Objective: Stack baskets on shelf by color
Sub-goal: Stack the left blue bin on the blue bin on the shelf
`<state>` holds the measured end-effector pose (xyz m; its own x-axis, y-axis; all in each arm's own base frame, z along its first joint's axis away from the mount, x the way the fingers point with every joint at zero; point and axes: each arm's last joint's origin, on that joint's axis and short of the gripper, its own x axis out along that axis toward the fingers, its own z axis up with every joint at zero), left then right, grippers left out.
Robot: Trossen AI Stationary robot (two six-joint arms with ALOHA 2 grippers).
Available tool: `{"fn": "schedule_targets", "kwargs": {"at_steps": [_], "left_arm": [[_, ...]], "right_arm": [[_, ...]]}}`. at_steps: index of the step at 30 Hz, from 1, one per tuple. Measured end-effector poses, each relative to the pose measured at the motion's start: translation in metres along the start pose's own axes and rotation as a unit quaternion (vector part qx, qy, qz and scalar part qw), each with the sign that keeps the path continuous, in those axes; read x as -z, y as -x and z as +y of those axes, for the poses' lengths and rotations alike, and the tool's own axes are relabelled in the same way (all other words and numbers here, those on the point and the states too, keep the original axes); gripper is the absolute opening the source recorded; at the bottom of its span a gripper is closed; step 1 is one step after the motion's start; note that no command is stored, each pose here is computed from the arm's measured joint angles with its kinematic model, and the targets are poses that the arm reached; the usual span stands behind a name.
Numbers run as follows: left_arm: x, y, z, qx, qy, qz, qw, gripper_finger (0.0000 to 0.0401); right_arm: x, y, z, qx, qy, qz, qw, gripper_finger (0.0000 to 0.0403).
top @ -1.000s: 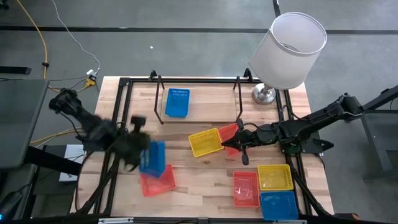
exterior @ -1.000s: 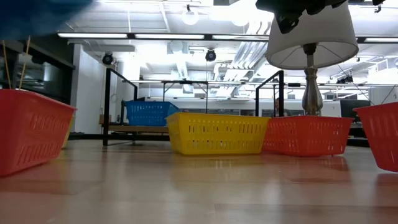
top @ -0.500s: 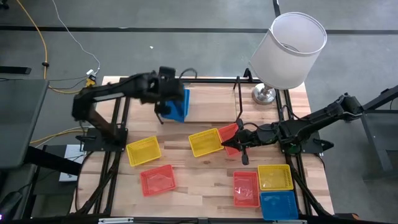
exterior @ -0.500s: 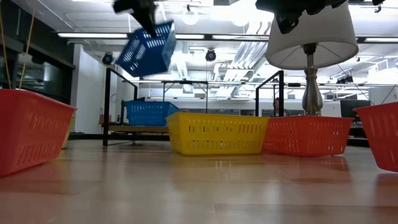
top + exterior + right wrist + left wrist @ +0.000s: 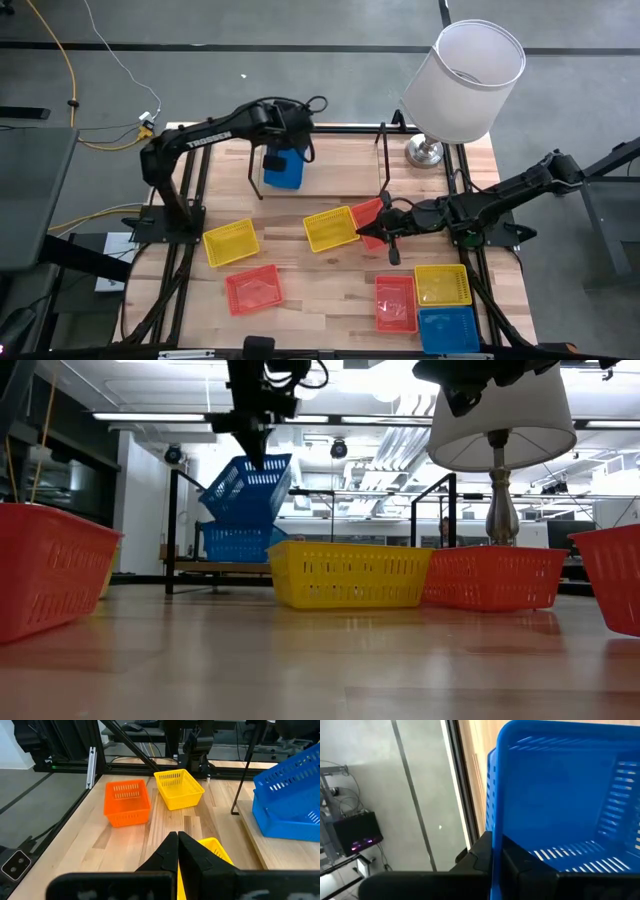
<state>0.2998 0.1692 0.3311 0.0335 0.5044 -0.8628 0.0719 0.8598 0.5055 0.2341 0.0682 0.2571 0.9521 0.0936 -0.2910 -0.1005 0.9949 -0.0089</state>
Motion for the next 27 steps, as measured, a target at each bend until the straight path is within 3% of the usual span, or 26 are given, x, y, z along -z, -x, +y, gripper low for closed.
{"fn": "schedule_targets", "kwargs": {"at_steps": [11,27], "left_arm": [[-0.0008,-0.0103,0.0027,0.031,0.009,-0.005,0.999,0.0001],[-0.0017,-0.0102,0.0021,0.043,0.030,-0.016,0.998,0.0055]], "right_arm": [[0.0009,0.0000,0.0000,-0.001,0.001,0.004,1.000,0.0000],[0.0009,0.0000,0.0000,0.000,0.001,0.004,1.000,0.0000]]}}
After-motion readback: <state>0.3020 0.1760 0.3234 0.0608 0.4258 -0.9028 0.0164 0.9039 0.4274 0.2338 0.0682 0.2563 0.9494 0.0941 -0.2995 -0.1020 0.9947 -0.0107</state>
